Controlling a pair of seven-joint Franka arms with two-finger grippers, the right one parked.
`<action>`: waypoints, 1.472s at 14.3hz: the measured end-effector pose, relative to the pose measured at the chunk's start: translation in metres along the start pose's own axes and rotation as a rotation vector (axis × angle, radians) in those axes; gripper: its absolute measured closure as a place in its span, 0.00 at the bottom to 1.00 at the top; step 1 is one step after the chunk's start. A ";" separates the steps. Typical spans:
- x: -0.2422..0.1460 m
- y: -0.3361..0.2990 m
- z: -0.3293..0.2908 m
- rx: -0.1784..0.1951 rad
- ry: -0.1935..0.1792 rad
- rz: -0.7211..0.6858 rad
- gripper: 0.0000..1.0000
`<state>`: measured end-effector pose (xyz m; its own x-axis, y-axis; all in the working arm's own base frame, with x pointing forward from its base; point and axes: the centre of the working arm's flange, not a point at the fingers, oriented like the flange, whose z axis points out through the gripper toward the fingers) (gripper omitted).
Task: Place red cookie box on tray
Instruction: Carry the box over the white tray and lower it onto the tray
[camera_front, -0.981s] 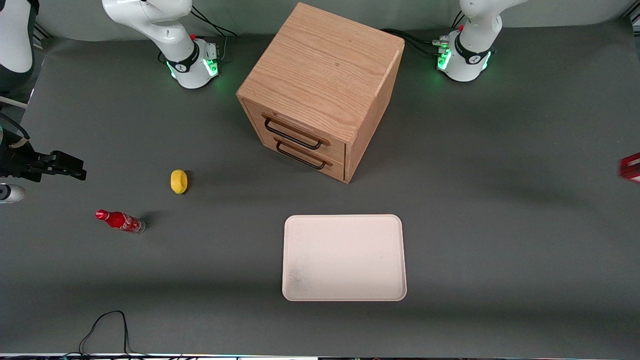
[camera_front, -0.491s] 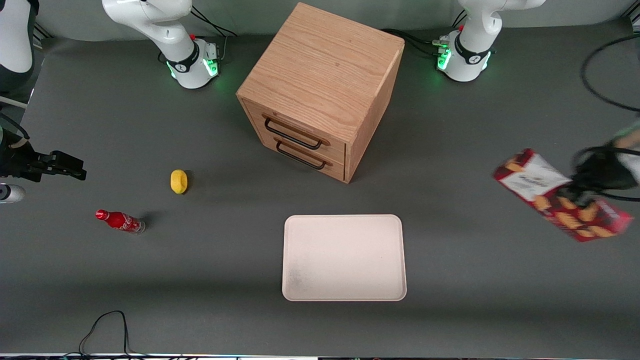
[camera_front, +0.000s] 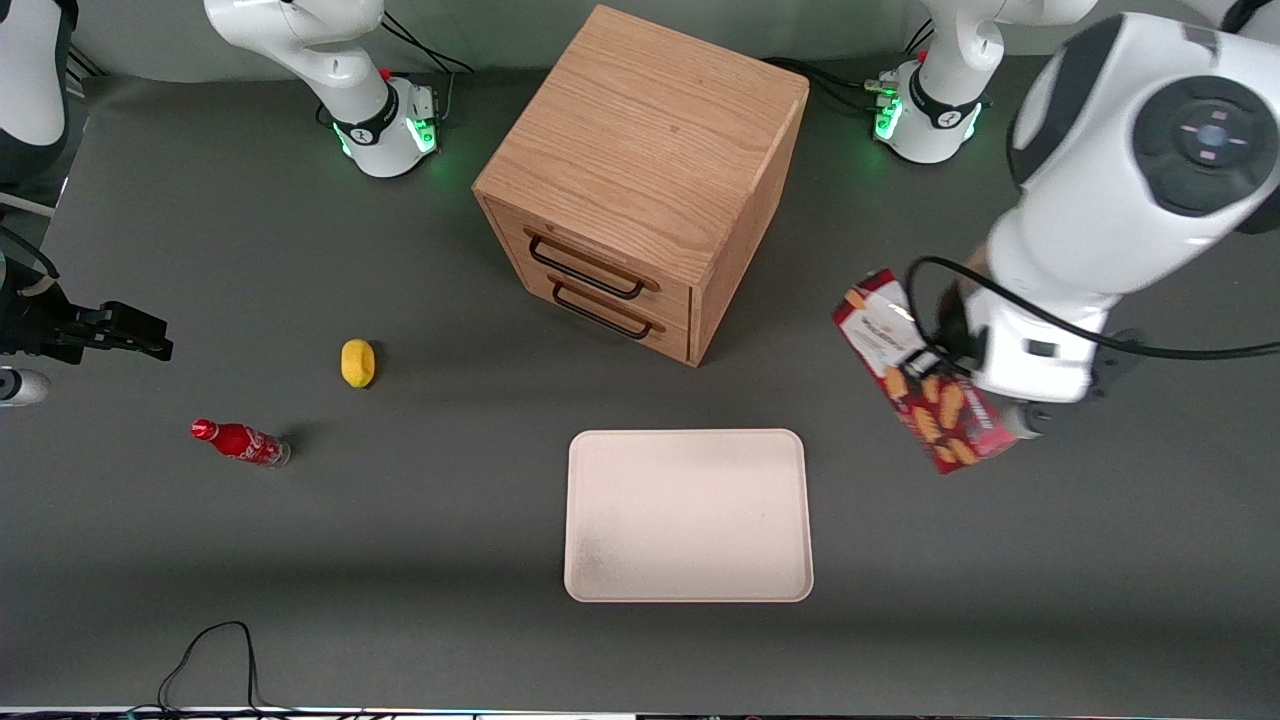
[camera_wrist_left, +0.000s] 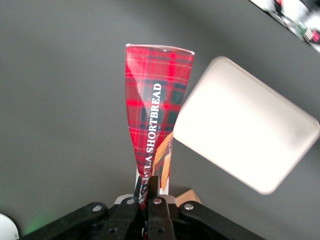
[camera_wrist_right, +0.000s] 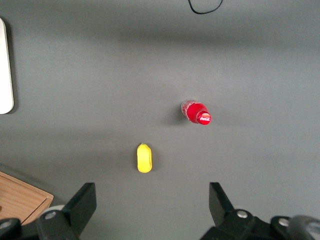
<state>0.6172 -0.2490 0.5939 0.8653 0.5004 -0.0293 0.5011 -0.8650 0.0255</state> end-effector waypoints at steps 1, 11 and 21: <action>-0.007 0.008 -0.001 -0.019 0.005 0.046 0.98; -0.004 0.051 0.057 -0.032 0.035 0.506 0.98; 0.042 0.097 0.257 -0.069 0.019 0.534 0.98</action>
<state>0.6987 -0.3215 0.3388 0.9997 -0.0070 0.0237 -0.0093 -0.9952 0.0979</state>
